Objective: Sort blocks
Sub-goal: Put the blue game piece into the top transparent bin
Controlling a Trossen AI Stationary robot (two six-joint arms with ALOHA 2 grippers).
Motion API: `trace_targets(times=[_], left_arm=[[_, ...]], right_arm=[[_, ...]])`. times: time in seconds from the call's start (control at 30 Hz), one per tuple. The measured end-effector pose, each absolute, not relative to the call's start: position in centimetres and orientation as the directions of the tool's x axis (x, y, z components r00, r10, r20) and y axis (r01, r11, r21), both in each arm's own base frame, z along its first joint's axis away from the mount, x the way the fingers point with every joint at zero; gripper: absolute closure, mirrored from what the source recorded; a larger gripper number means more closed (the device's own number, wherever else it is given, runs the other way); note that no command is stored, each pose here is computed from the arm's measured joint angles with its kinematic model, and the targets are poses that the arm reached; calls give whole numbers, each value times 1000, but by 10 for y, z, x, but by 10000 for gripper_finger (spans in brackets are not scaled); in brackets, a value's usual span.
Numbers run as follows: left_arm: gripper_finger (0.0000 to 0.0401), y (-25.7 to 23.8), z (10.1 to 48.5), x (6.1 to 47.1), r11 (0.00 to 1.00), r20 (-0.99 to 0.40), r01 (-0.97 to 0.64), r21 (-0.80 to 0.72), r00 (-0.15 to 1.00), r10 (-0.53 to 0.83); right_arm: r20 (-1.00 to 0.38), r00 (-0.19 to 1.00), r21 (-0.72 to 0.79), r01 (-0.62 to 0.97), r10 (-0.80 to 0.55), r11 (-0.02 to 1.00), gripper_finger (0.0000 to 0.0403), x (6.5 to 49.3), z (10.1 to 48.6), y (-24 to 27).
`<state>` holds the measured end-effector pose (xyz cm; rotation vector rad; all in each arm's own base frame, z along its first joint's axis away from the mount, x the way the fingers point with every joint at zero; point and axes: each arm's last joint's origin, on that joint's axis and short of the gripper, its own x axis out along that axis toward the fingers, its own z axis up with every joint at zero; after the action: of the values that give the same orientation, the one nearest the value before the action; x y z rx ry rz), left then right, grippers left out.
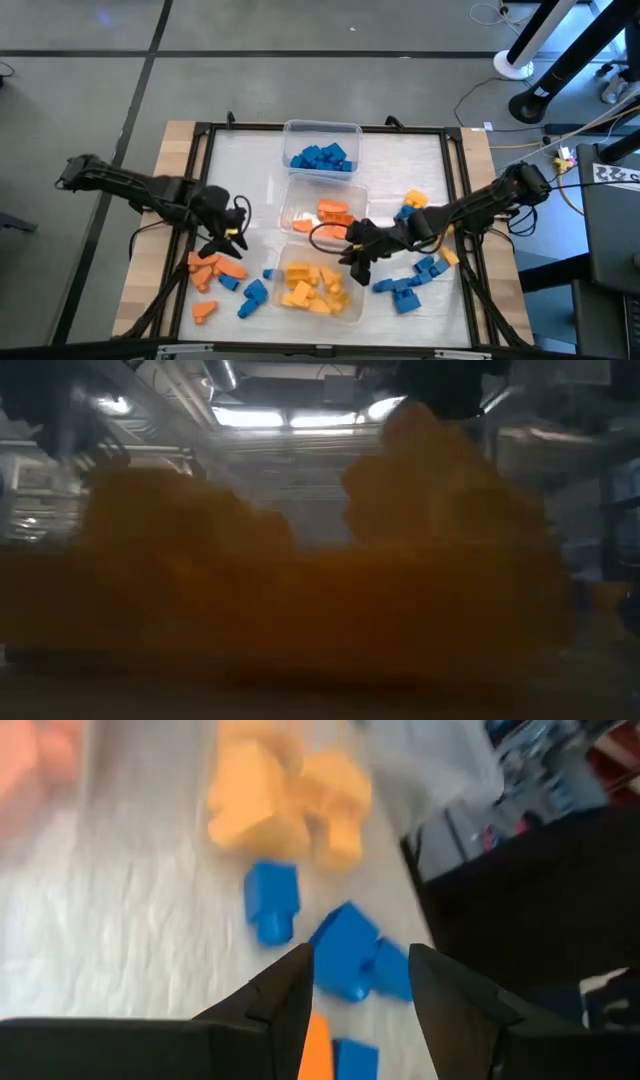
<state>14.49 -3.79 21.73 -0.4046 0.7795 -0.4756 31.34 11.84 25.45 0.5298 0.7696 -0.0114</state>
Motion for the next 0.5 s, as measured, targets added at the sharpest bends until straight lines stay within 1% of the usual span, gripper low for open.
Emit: trace_targets(times=[0.13,0.3,0.4,0.5], left_arm=[[246,-45,210,149,852,-623,247,-462,593,-510],[246,-53,199,157,909,-693,219,-355,591,-413],[246,-59,193,164,935,-717,199,-293,601,-353],[246,-67,187,173,945,-719,201,-260,613,-328]], right_arm=[[-660,729,439,177,182,881,297,310,261,115],[-667,727,414,182,161,892,297,307,275,111],[-656,738,396,158,159,904,297,307,287,109],[-633,759,391,140,155,909,297,309,299,110]])
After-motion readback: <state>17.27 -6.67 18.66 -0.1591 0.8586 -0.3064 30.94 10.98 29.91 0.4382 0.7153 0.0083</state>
